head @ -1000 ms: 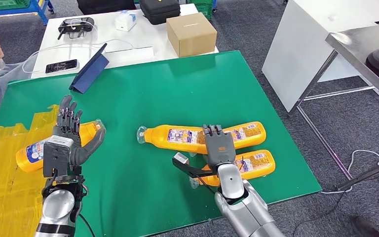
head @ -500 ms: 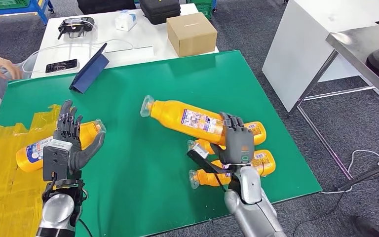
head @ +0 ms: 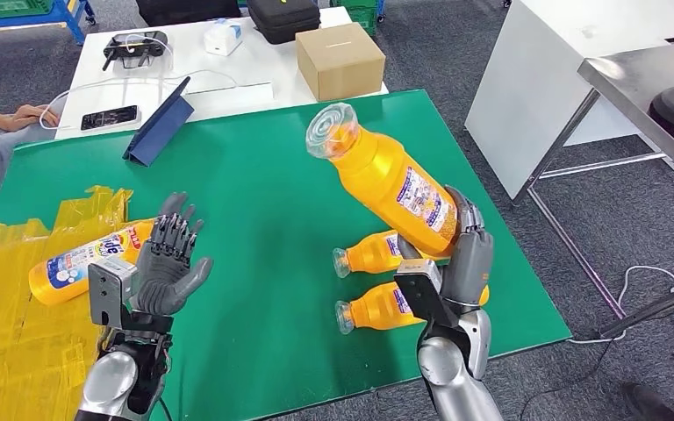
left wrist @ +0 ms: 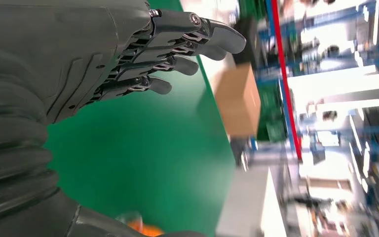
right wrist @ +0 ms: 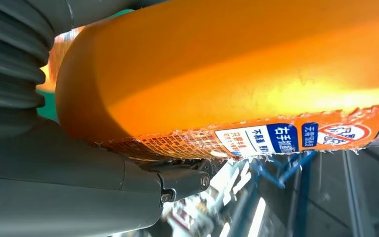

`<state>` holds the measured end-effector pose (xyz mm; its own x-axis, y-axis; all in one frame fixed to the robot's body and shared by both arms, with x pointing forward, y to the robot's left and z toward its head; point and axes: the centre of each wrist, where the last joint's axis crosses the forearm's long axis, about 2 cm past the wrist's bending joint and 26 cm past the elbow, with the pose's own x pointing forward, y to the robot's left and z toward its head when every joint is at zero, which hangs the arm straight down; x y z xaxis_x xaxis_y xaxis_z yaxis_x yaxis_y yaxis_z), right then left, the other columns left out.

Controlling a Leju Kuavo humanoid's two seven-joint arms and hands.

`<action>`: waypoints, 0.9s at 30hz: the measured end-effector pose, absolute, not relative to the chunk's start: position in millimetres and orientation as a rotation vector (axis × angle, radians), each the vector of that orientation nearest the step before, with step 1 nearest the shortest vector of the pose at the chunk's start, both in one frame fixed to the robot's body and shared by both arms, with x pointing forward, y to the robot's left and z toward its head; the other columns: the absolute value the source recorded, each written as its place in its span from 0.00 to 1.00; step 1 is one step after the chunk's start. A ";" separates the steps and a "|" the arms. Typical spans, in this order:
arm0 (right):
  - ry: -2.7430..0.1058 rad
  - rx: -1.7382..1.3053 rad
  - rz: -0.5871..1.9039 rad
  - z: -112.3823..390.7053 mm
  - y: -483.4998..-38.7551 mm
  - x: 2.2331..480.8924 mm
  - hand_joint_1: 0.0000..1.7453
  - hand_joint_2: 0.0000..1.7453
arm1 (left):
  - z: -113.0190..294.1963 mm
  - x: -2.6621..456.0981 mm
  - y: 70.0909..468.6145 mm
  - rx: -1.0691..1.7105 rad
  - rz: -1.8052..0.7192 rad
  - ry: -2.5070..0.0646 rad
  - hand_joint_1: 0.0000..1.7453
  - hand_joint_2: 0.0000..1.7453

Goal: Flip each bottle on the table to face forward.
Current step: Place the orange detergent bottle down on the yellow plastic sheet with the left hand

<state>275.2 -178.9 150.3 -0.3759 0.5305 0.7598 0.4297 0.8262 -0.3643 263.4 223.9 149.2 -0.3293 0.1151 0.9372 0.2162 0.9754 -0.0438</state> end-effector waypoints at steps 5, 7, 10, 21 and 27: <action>-2.031 -0.530 0.150 151.3 -169.3 275.8 1.00 1.00 | 148.9 262.7 217.2 -0.347 -0.130 -1.897 0.00 1.00; -2.039 -0.377 0.181 152.1 -162.3 278.6 1.00 1.00 | 150.5 264.2 213.3 -0.407 -0.149 -1.898 0.00 1.00; -2.050 -0.214 0.269 152.7 -146.8 283.6 1.00 1.00 | 156.0 268.3 204.7 -0.463 -0.191 -1.913 0.00 1.00; -2.029 -0.116 0.379 146.3 -126.7 287.0 1.00 1.00 | 161.8 272.3 194.1 -0.505 -0.245 -1.929 0.00 1.00; -1.999 -0.044 0.519 142.3 -111.0 286.4 1.00 1.00 | 164.6 273.8 190.9 -0.491 -0.255 -1.948 0.00 1.00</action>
